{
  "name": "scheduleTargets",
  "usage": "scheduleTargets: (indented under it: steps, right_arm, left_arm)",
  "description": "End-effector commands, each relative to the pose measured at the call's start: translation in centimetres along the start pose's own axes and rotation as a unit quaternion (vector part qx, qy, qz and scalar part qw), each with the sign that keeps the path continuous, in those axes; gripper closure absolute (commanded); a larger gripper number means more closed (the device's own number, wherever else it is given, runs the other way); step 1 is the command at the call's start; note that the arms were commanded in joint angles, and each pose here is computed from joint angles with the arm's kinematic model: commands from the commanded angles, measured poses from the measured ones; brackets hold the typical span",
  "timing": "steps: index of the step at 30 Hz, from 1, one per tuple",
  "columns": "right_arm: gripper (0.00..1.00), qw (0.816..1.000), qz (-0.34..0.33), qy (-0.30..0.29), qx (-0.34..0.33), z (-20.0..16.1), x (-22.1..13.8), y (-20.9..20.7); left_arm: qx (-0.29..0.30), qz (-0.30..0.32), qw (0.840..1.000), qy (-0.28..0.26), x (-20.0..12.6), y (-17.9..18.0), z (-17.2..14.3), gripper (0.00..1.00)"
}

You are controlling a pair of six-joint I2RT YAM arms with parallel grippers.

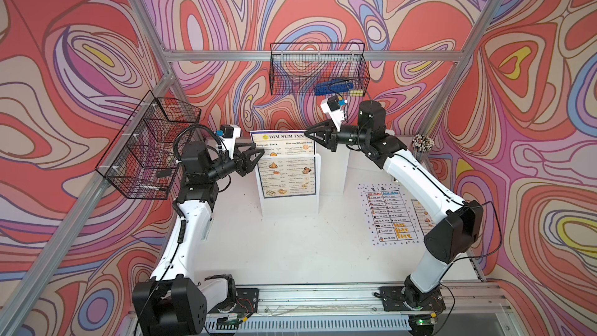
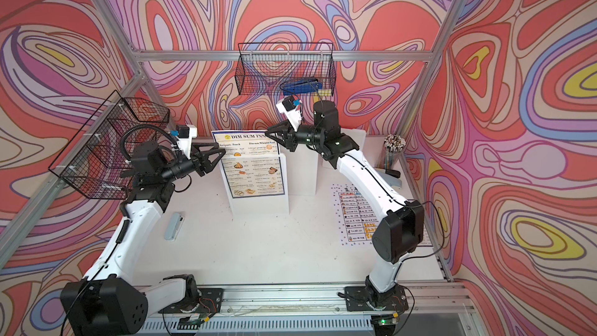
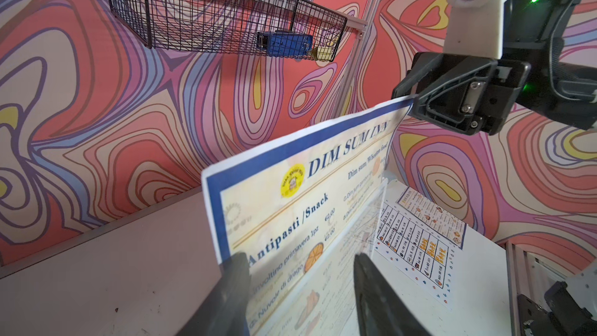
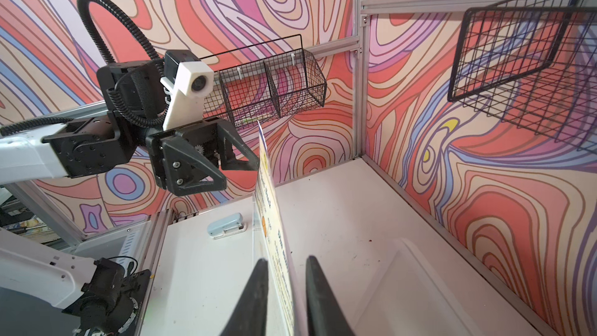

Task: Insert the menus into the narrow rack
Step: Insert the menu into the narrow rack.

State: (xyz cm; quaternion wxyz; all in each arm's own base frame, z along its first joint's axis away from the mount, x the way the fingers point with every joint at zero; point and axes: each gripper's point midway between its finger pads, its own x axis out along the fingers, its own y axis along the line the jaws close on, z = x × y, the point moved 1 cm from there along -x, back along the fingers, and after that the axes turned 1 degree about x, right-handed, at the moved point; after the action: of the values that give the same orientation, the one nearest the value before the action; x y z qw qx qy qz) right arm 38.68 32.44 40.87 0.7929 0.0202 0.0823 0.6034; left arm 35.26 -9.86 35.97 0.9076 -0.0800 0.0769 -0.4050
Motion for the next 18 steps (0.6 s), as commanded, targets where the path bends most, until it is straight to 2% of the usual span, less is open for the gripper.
scheduleTargets:
  steps: [1,2,3,11,18]
  right_arm:
    - [0.91,1.0,-0.006,0.002,-0.006,0.2,0.3,-0.2]
    - [0.98,1.0,-0.005,0.011,0.004,-0.9,0.9,-0.9]
    - [1.0,1.0,-0.004,0.014,0.005,-1.1,1.0,-1.0]
    - [1.0,1.0,0.005,0.019,0.003,-3.0,0.4,-0.2]
    - [1.0,0.999,0.047,0.022,0.004,-4.7,0.2,1.4]
  left_arm:
    - [0.015,-0.014,1.0,-0.012,-0.3,-0.9,1.0,0.47]
    - [0.015,-0.016,1.0,-0.012,-0.3,-0.9,1.0,0.47]
    - [0.015,-0.016,1.0,-0.012,-0.3,-0.9,1.0,0.47]
    - [0.015,-0.019,1.0,-0.013,-0.3,-1.0,1.1,0.45]
    - [0.016,-0.021,1.0,-0.014,-0.4,-1.2,1.2,0.45]
